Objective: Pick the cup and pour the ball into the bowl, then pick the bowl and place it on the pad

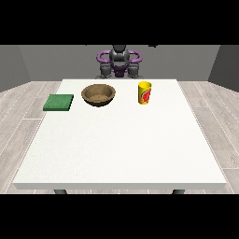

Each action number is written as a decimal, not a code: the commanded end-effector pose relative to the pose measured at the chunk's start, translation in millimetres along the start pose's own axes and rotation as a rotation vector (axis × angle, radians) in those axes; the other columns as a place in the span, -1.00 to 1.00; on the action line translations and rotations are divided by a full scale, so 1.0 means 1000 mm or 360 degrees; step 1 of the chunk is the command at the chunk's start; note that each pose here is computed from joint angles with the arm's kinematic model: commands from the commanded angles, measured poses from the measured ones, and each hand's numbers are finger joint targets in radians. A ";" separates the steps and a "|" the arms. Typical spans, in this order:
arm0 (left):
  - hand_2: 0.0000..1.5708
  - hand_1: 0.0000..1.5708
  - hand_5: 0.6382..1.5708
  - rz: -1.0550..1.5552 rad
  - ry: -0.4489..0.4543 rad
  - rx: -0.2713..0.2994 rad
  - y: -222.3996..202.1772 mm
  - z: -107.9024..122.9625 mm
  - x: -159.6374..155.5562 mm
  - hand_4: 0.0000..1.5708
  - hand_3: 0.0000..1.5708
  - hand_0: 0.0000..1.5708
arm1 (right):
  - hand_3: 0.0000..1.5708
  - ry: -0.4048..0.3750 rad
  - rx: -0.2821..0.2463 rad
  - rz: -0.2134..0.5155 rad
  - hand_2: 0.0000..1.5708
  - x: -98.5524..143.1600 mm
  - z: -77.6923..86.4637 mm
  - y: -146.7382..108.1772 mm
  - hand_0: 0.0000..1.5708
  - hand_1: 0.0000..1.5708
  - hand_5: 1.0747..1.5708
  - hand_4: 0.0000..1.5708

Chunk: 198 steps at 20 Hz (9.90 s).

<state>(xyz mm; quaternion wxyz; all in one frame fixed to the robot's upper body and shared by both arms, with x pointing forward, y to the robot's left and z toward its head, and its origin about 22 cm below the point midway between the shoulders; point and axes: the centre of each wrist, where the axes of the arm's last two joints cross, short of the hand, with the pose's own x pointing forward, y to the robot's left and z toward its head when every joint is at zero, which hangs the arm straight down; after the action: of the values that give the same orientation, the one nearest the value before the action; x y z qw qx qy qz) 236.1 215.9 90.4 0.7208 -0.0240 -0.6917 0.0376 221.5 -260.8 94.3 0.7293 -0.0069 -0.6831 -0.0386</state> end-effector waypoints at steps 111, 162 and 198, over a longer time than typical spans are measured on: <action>-1.00 -1.00 0.99 -0.0580 -0.0398 0.0057 -0.010 -0.172 0.086 0.34 -1.00 -1.00 | -1.00 0.0119 -0.0233 -0.0179 -1.00 -0.121 -0.054 -0.109 -1.00 -1.00 0.96 -0.01; -1.00 -1.00 0.89 -0.0326 -0.0662 -0.0136 0.191 -0.099 0.190 0.42 -1.00 -1.00 | 0.80 0.0285 -0.0647 0.0231 1.00 -0.218 -0.039 -0.084 1.00 1.00 0.82 0.17; -1.00 -1.00 0.96 -0.0341 -0.0634 0.0115 0.282 -0.062 0.128 0.54 -1.00 -1.00 | -0.43 0.0305 -0.0654 0.0280 1.00 -0.027 -0.119 -0.190 1.00 1.00 0.99 0.35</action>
<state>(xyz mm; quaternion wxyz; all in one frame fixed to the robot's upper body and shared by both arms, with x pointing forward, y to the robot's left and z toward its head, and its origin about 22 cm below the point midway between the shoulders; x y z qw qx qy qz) 301.8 505.3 202.0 0.5741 0.0871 -0.8141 -0.0063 323.7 -469.9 72.4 0.7671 -0.2314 -0.5913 -0.0915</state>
